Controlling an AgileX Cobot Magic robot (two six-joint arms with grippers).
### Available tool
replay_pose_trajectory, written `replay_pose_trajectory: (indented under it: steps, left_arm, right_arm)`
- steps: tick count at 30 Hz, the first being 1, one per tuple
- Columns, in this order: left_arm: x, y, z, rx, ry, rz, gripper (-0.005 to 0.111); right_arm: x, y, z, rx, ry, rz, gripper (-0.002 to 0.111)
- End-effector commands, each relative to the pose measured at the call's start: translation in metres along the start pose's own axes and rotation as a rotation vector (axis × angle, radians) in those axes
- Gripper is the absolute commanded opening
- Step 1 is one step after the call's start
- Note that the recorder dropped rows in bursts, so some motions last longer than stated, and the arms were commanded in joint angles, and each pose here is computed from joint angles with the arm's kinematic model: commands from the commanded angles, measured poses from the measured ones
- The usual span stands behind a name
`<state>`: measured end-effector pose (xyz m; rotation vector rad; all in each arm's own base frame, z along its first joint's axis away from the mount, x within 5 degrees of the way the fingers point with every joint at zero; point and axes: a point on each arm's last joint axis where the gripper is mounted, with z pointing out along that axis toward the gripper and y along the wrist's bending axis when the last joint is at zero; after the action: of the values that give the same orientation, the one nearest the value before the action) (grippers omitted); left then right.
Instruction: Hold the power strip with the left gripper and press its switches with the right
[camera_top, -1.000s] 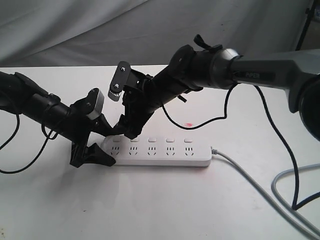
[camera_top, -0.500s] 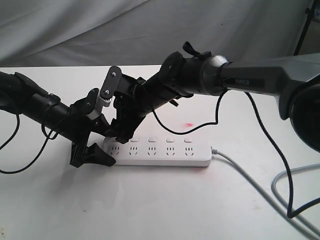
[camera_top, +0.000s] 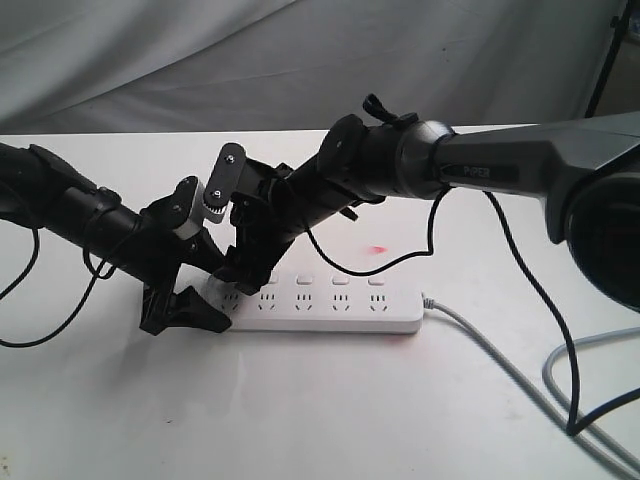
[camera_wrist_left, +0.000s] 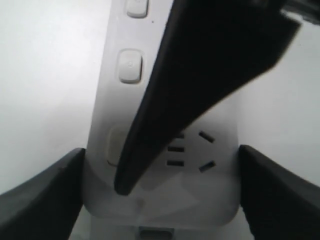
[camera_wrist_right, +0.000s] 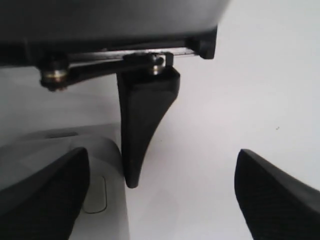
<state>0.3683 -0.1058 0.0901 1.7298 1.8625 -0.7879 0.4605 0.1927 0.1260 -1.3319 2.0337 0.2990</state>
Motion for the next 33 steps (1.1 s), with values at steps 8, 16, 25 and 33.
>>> replay_pose_trajectory:
  steps: [8, 16, 25, 33]
  left_arm:
    - [0.000, 0.000, 0.002, -0.011, 0.010, 0.002, 0.039]
    - [0.000, 0.000, 0.002, -0.011, 0.010, 0.002, 0.039]
    - [0.000, 0.000, 0.002, -0.011, 0.010, 0.002, 0.039]
    - [0.000, 0.000, 0.002, -0.011, 0.010, 0.002, 0.039]
  right_arm:
    - [0.001, -0.004, -0.001, 0.021, 0.004, -0.005, 0.073]
    - [0.009, -0.011, -0.004, 0.033, 0.037, 0.003, 0.073]
    - [0.013, -0.009, -0.005, -0.014, 0.057, 0.006, 0.073]
    - [0.001, -0.010, -0.015, -0.002, 0.005, 0.049, 0.073]
